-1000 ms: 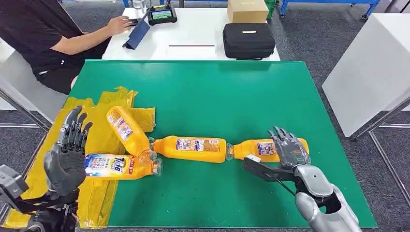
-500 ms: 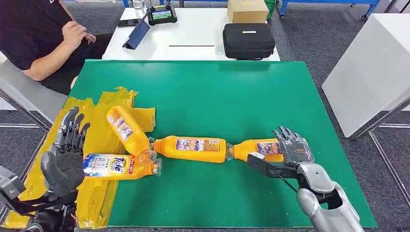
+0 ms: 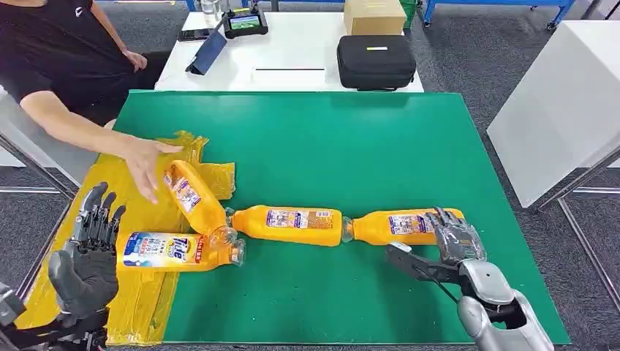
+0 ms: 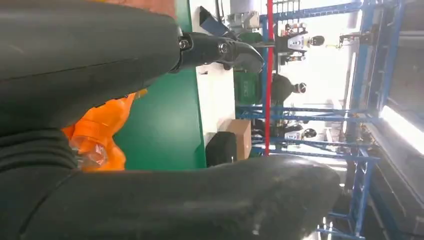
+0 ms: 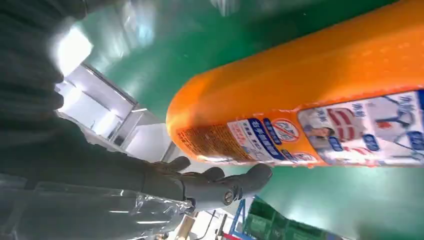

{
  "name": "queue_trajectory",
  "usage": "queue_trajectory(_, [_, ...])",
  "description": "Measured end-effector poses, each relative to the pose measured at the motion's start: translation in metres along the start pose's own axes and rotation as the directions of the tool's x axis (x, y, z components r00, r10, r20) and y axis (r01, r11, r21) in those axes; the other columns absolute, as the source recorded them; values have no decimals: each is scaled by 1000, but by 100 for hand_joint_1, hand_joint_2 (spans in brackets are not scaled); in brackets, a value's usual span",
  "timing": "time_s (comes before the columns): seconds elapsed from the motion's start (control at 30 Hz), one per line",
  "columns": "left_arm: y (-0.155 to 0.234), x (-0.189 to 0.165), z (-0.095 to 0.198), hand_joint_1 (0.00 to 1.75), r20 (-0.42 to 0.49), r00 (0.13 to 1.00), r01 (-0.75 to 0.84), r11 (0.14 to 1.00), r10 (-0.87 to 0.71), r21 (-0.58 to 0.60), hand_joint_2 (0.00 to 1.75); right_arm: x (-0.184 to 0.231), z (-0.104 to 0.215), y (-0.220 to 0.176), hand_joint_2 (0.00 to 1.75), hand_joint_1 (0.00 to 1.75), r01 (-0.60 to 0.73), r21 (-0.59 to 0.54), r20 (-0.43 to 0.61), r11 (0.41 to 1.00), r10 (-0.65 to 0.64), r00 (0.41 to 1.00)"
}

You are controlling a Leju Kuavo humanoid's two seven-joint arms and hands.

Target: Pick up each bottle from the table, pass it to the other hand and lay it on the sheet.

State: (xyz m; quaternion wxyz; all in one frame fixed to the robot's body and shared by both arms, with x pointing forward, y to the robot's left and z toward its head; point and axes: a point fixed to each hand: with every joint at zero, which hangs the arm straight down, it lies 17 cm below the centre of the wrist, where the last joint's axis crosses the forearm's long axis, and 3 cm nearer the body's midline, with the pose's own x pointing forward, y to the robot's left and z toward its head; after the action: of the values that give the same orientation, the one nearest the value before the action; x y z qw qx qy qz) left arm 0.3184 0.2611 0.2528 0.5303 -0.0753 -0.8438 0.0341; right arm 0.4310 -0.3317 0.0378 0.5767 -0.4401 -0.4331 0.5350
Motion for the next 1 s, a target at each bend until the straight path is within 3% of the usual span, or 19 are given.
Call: queue_trajectory(1.0, [2,-1,4,0,-13,1000,-10,1000,10,10,0,22,0,-14,175,0,25,-30,-23,999,-26,999])
